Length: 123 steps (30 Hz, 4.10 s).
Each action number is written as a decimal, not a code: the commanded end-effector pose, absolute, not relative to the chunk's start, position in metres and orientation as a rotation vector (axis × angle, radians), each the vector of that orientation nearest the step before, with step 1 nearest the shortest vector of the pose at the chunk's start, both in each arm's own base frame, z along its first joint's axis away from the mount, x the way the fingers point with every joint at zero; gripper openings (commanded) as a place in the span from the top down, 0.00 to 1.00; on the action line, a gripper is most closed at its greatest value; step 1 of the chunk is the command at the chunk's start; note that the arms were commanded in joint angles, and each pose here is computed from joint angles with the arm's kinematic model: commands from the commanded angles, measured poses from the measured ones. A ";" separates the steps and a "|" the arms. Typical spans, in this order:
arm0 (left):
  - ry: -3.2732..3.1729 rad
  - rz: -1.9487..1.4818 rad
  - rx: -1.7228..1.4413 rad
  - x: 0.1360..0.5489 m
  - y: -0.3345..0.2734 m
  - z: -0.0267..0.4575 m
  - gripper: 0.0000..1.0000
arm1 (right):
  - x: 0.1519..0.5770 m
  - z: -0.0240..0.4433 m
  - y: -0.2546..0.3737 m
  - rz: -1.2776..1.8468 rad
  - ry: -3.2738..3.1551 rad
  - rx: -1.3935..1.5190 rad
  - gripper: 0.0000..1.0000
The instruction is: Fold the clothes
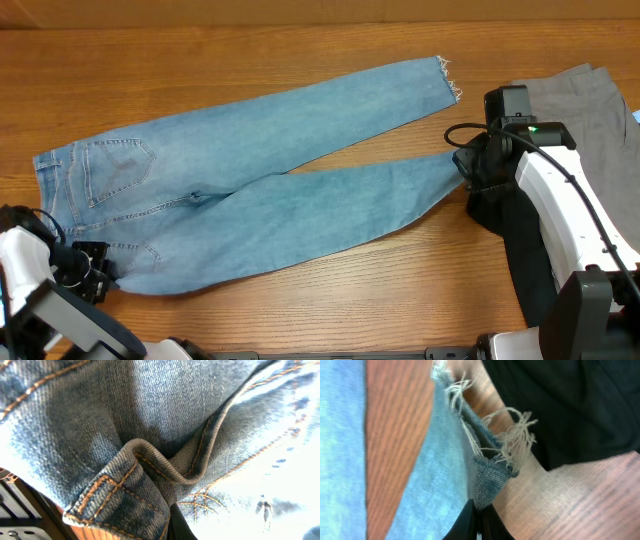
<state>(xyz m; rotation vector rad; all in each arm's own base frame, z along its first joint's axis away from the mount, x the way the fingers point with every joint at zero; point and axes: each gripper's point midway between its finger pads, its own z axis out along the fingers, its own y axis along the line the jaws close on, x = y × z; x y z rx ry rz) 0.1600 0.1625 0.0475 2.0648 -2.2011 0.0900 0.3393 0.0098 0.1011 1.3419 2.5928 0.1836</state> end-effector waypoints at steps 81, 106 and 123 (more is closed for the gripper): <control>-2.348 -0.242 2.625 0.279 0.246 0.129 0.96 | 0.524 0.177 0.020 0.458 1.878 1.186 0.96; -2.623 -0.212 2.555 0.376 0.237 0.078 0.79 | 0.531 0.148 0.011 0.366 1.878 1.214 0.96; -2.911 -0.239 2.250 0.398 0.234 0.098 0.18 | 0.545 0.141 0.022 0.288 1.985 1.018 0.12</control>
